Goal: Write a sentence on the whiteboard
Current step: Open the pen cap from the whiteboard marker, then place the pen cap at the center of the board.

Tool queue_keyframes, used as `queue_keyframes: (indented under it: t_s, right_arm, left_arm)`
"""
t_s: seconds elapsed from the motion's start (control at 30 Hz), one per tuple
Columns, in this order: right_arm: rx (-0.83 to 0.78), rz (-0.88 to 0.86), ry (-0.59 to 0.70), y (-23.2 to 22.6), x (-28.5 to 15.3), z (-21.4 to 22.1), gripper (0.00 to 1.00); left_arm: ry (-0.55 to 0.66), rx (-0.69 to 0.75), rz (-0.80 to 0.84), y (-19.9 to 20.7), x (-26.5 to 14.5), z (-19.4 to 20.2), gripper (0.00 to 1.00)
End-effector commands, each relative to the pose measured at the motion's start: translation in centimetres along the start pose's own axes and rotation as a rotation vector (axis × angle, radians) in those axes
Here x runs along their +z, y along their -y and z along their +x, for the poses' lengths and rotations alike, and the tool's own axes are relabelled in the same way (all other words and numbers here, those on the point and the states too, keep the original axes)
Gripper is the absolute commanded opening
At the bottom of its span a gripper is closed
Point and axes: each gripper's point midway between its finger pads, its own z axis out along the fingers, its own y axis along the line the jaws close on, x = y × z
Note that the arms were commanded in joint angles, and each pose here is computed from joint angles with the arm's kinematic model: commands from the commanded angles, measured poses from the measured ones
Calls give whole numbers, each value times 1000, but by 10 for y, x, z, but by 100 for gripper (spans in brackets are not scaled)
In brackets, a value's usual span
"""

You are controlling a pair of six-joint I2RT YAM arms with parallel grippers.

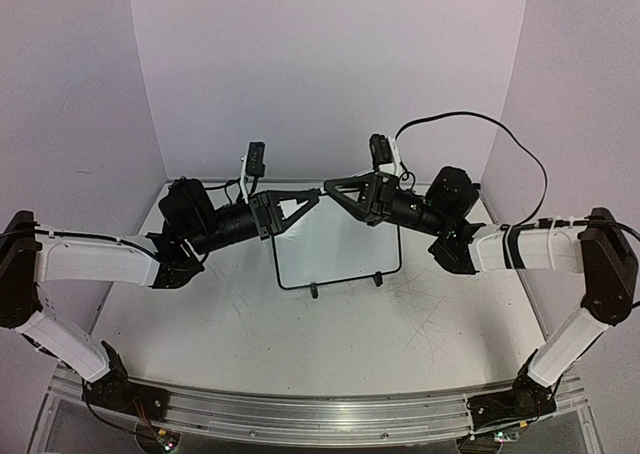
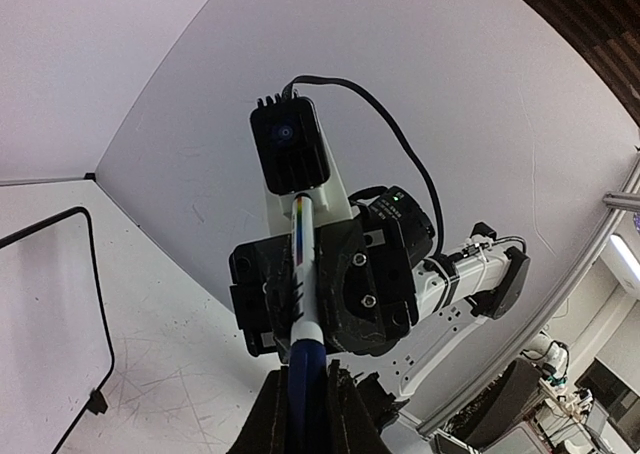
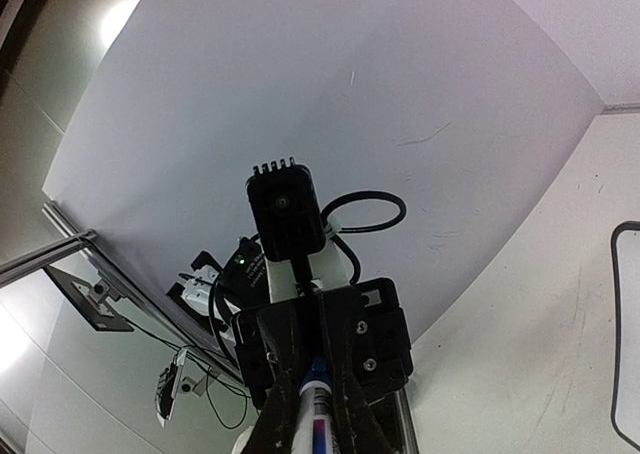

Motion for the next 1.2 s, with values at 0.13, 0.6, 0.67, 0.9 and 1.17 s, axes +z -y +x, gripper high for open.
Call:
queue_keyframes:
  t_s: [0.13,0.6,0.67,0.9,1.17]
  right_arm:
    - [-84,30,197,-15,-47,-45,0]
    - [-652,741,93,25,-146,-81,0]
    - [-715,816,49,29,-153,-77,0]
    - [-788,946,16,37,-165,-81,0]
    - [-834,977,61,26,-166,-99,0]
  left_arm:
    - [75,-22,-65,-4,-33,-2,0]
    - [-36,-307,-1011,-151,-193,71,0]
    - [-93,-358,-1130,-168,-223,82,0]
    - [-294,-379,-1245,-193,-237,106,0]
    - [-556,-395,-1230,-223,-216,132,0]
